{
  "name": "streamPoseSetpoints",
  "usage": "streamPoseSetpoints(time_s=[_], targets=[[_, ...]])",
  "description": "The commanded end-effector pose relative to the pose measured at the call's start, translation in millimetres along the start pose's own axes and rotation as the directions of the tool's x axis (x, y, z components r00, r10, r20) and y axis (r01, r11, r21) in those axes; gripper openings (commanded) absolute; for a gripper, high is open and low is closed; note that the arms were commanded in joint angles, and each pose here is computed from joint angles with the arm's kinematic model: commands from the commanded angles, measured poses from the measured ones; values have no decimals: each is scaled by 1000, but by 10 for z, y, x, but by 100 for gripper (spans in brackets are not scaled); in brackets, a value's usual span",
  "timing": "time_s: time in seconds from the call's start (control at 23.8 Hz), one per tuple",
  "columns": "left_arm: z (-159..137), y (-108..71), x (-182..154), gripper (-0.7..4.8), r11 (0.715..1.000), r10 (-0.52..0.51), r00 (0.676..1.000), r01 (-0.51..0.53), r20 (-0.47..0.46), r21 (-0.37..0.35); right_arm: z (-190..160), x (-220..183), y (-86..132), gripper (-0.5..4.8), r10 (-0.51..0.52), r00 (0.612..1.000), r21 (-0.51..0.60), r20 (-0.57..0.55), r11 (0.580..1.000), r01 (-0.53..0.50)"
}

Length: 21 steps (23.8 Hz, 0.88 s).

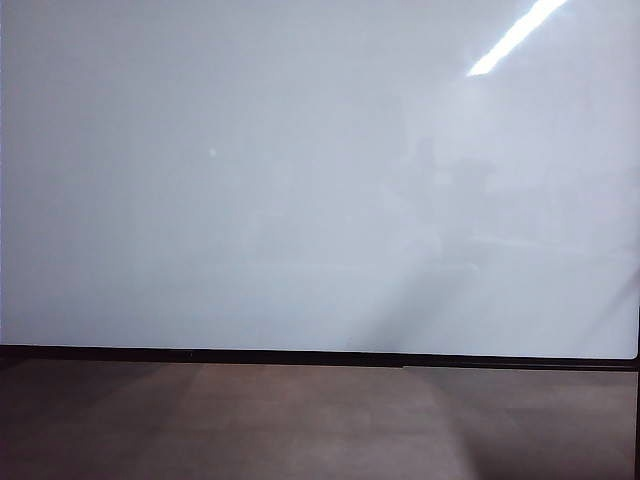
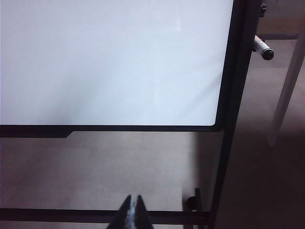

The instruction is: Reach to the right to find the marker pen, pick it up, and write the number 17 on the whiteboard.

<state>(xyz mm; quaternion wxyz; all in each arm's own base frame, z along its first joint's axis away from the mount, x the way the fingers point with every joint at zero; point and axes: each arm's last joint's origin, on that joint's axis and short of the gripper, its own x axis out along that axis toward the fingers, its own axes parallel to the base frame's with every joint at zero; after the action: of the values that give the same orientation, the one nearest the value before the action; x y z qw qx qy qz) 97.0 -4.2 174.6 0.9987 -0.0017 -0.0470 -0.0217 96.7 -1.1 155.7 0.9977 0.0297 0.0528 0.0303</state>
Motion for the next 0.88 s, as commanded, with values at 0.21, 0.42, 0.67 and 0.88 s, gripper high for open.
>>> streamPoseSetpoints(time_s=[0.21, 0.42, 0.67, 0.88], targets=[[10, 0, -1, -5, 1000, -2, 1000, 2, 8, -2, 26, -2, 3, -5, 3, 1000, -5, 23, 1000, -3], [9, -27, -1, -5, 1000, -20, 1000, 20, 8, -6, 26, -2, 3, -5, 3, 1000, -3, 22, 1000, -3], [13, -326, -57, -5, 949, -312, 950, 313, 12, -36, 17, -2, 4, -5, 7, 1000, -1, 14, 1000, -7], [24, -560, -178, -5, 829, -556, 831, 556, 23, -59, 112, -8, 8, -5, 9, 994, 150, 111, 988, -25]])
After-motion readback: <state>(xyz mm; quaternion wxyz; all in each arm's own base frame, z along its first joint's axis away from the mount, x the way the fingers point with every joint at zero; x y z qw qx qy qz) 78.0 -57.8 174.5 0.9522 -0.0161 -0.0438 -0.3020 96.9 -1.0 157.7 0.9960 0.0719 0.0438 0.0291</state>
